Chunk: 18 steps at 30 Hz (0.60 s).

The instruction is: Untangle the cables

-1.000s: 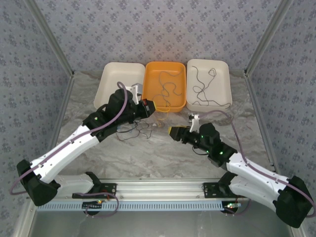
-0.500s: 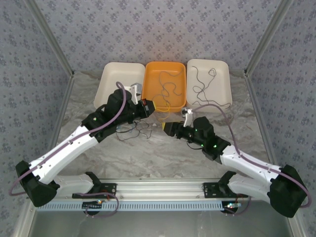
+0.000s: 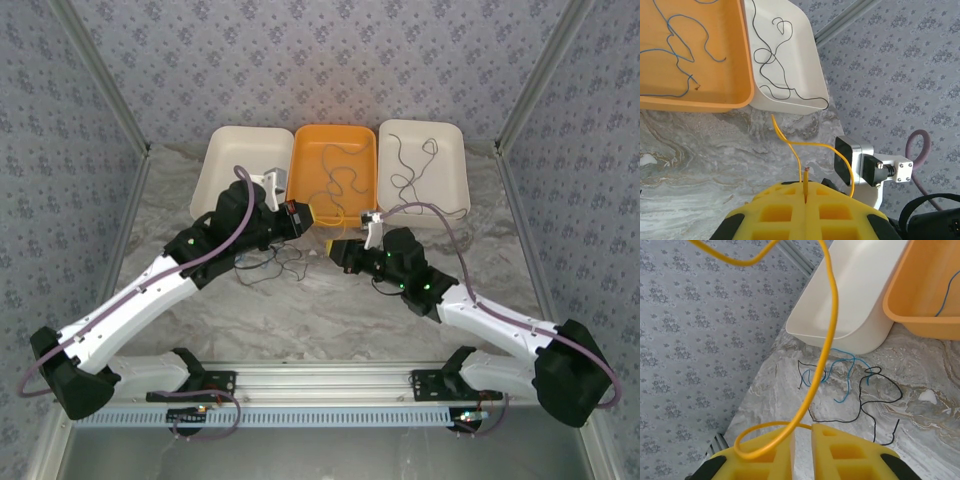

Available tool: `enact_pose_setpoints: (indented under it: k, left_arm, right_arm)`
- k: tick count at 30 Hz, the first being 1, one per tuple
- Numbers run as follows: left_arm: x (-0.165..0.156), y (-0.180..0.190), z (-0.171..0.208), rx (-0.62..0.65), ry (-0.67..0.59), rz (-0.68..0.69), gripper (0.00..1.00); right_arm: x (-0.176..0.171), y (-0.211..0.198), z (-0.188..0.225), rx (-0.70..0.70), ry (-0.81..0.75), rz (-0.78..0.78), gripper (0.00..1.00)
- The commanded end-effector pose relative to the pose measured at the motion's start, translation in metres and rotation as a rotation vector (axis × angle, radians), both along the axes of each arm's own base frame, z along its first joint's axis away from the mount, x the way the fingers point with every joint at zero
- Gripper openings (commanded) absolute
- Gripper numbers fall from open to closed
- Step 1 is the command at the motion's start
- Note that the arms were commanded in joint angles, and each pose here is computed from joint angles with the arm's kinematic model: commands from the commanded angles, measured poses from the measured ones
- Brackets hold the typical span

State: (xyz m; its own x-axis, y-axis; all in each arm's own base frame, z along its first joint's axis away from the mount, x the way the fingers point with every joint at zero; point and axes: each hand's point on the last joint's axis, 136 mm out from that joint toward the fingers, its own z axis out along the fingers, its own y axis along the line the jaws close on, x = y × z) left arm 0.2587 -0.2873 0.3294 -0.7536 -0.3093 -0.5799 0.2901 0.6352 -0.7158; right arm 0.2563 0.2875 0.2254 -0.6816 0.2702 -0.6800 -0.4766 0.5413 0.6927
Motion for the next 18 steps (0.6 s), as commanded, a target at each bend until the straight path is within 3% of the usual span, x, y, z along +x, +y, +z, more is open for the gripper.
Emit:
enact_pose_setpoints:
  k: [1,4,10,15,18]
  left_arm:
    - [-0.003,0.005,0.018,-0.028,-0.024,-0.002,0.00]
    - [-0.001,0.006,0.018,-0.026,-0.025,0.001,0.00]
    - [0.001,0.005,0.020,-0.024,-0.026,0.000,0.00]
    - [0.002,0.004,0.021,-0.026,-0.027,-0.002,0.00]
    - [0.003,0.005,0.019,-0.018,-0.026,0.001,0.00]
  right_arm:
    - [0.003,0.002,0.010,0.021,-0.014,0.002,0.17]
    - [0.001,-0.002,0.005,0.014,-0.004,-0.006,0.15]
    - [-0.004,-0.008,-0.002,-0.003,0.005,-0.012,0.27]
    - [-0.004,-0.009,-0.003,-0.009,0.006,-0.019,0.22]
    - [-0.005,-0.008,-0.001,-0.003,0.007,-0.009,0.26]
